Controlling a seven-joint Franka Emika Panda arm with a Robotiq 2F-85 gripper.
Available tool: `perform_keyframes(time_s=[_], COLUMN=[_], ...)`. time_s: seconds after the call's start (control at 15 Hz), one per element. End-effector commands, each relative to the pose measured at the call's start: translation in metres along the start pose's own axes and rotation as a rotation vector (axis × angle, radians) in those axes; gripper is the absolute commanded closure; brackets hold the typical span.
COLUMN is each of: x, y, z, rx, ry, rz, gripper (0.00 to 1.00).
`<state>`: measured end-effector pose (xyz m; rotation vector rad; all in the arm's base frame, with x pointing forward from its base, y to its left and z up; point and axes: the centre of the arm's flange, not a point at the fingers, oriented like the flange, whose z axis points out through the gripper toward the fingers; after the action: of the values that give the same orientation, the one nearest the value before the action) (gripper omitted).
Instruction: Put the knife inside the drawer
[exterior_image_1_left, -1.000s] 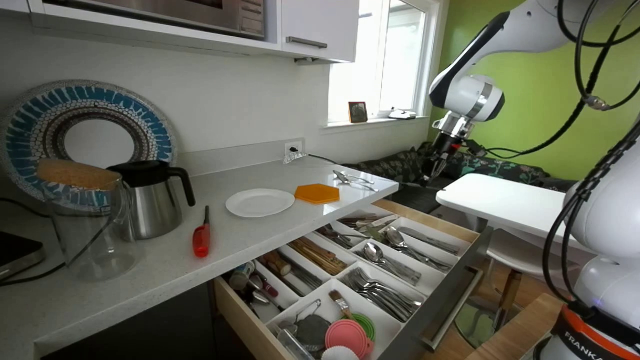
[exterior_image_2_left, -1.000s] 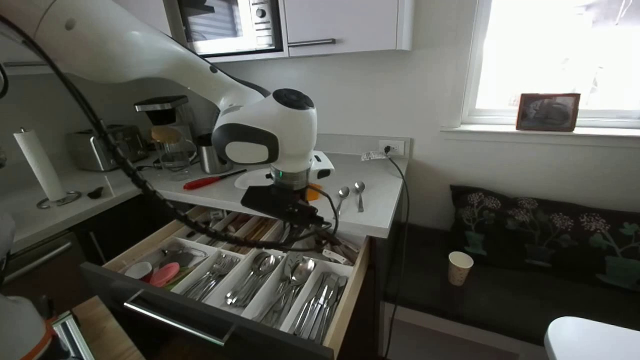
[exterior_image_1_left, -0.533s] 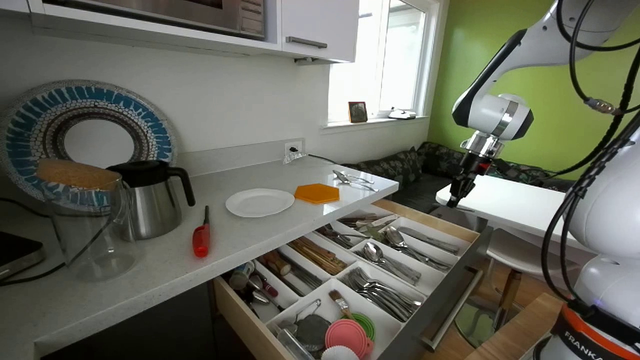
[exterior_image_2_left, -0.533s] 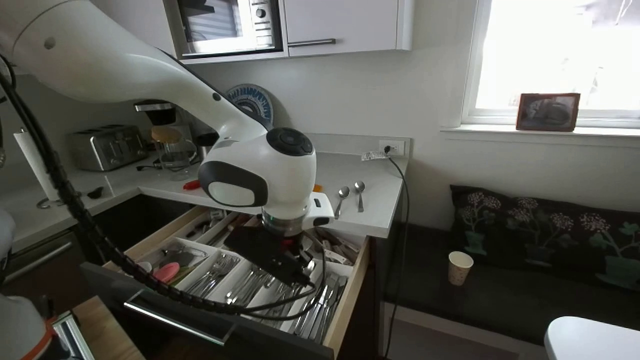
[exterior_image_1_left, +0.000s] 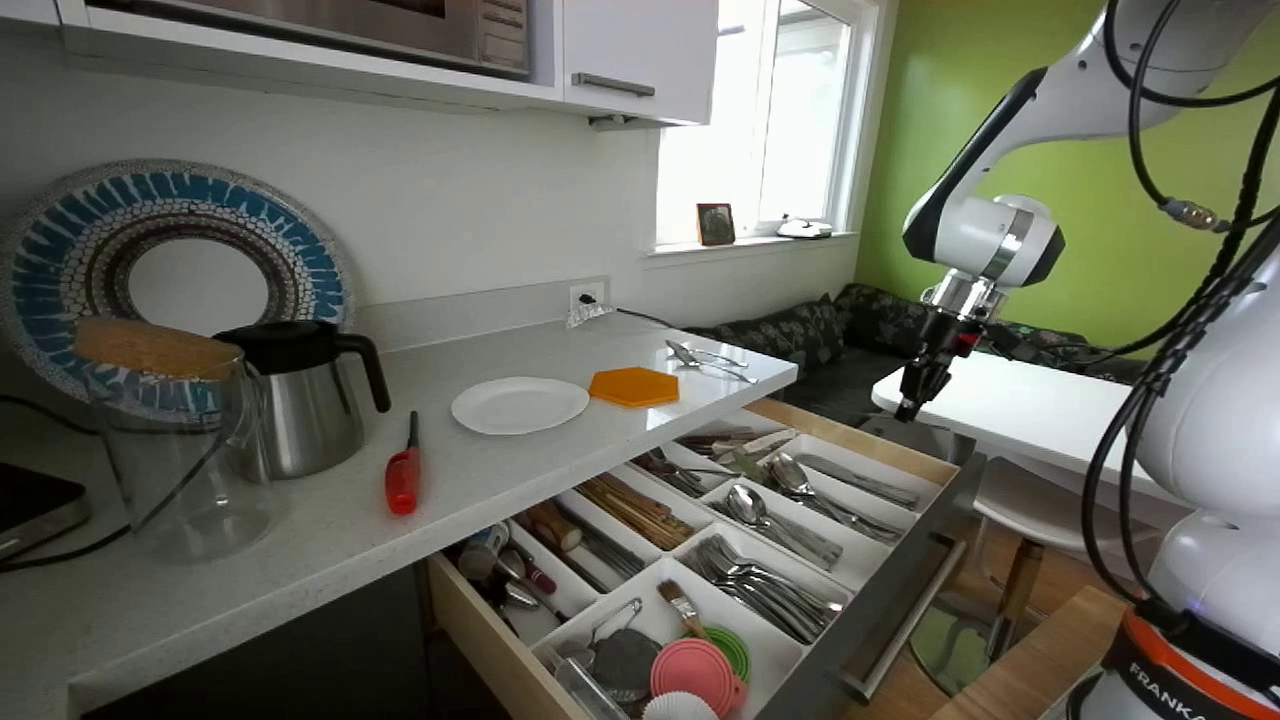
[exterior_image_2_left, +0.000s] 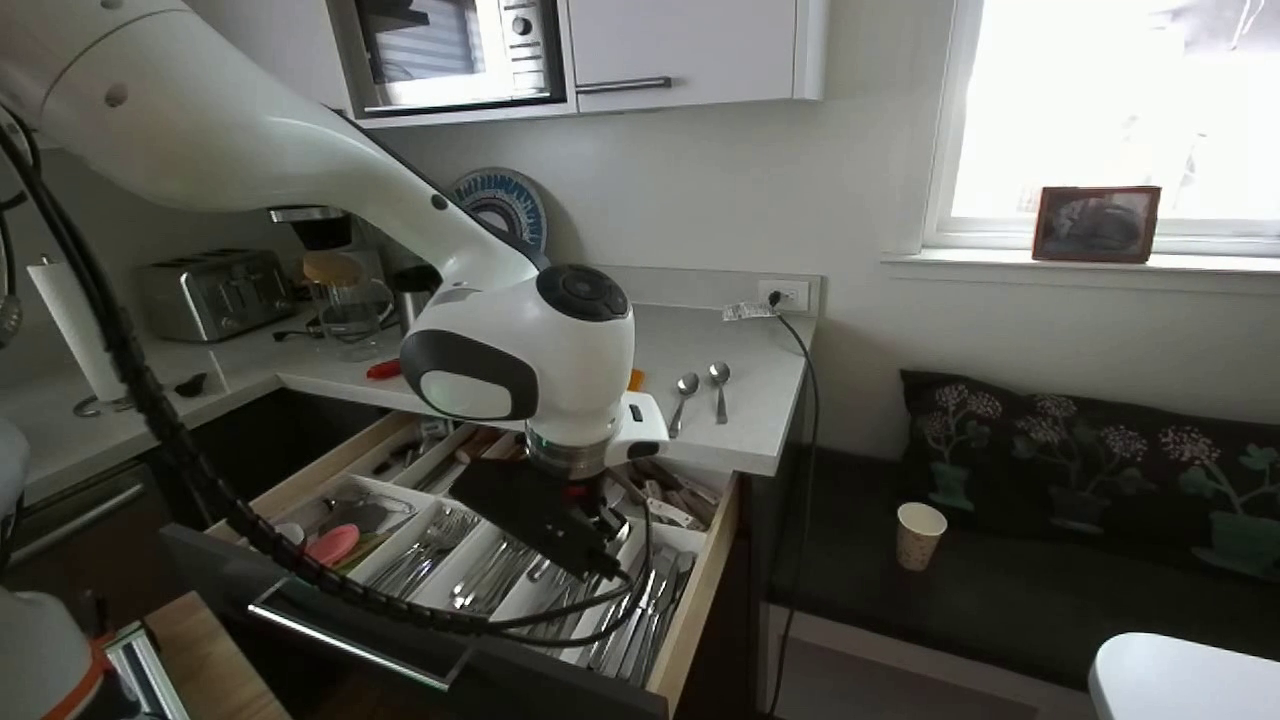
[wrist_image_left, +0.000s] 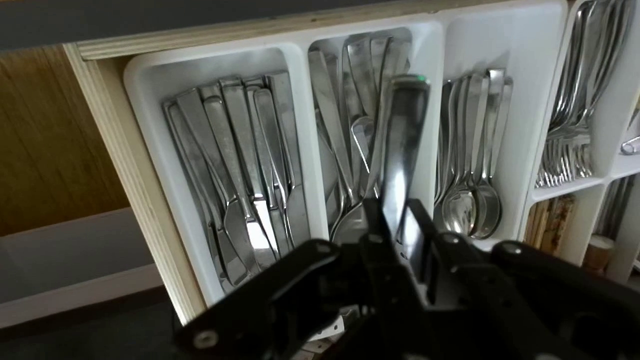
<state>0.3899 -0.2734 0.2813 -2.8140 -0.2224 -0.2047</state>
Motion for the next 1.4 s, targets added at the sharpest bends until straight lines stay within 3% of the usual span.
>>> perform_keyframes(time_s=[0.0,1.33], x=[0.0,0.022], y=[0.007,0.063], z=[0.018,0.119], rx=[0.013,-0.064], ry=[-0.001,-0.039], rz=[0.01,-0.001], gripper=[0.96,0.96])
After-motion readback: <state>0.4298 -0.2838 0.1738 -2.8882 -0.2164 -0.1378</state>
